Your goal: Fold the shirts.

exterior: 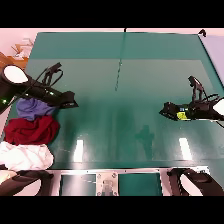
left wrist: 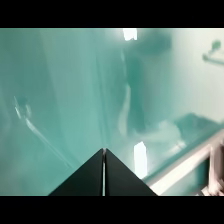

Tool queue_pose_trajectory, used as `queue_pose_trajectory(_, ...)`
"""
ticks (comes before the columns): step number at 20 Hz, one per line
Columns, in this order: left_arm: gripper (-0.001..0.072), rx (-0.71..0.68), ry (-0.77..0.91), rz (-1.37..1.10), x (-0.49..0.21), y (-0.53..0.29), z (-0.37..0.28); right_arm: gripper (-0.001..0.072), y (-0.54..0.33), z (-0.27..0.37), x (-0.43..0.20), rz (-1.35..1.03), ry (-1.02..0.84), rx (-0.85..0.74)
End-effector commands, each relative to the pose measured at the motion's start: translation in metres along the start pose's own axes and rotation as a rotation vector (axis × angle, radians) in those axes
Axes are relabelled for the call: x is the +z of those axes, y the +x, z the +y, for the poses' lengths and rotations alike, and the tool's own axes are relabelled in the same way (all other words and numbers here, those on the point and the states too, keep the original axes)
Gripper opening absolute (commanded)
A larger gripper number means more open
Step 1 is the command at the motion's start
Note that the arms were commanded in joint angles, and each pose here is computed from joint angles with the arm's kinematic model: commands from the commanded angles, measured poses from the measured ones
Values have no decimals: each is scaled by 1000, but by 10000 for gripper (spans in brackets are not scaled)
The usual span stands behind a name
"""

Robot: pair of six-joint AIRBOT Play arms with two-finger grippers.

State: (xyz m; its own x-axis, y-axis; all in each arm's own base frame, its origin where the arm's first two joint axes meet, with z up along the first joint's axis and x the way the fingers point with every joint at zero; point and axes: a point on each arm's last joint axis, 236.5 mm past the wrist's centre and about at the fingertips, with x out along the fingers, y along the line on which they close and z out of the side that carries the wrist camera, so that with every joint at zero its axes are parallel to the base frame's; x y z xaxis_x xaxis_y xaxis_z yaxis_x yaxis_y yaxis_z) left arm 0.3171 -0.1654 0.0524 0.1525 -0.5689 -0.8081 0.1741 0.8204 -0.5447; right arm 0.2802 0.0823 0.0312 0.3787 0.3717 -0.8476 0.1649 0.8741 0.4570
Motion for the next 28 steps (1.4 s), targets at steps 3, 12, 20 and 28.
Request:
queue_pose_trajectory(3,658,499,201,-302,79,-39,107,40,0,2,9,-39,0,6)
queue_pose_trajectory(12,706,779,-41,-146,55,-42,274,40,2,0,7,-32,3,3)
queue_pose_trajectory(20,21,698,-106,-70,49,-6,279,39,2,0,10,-44,3,4)
queue_pose_trajectory(28,20,494,219,-187,137,-43,75,12,-18,-1,36,-119,22,5)
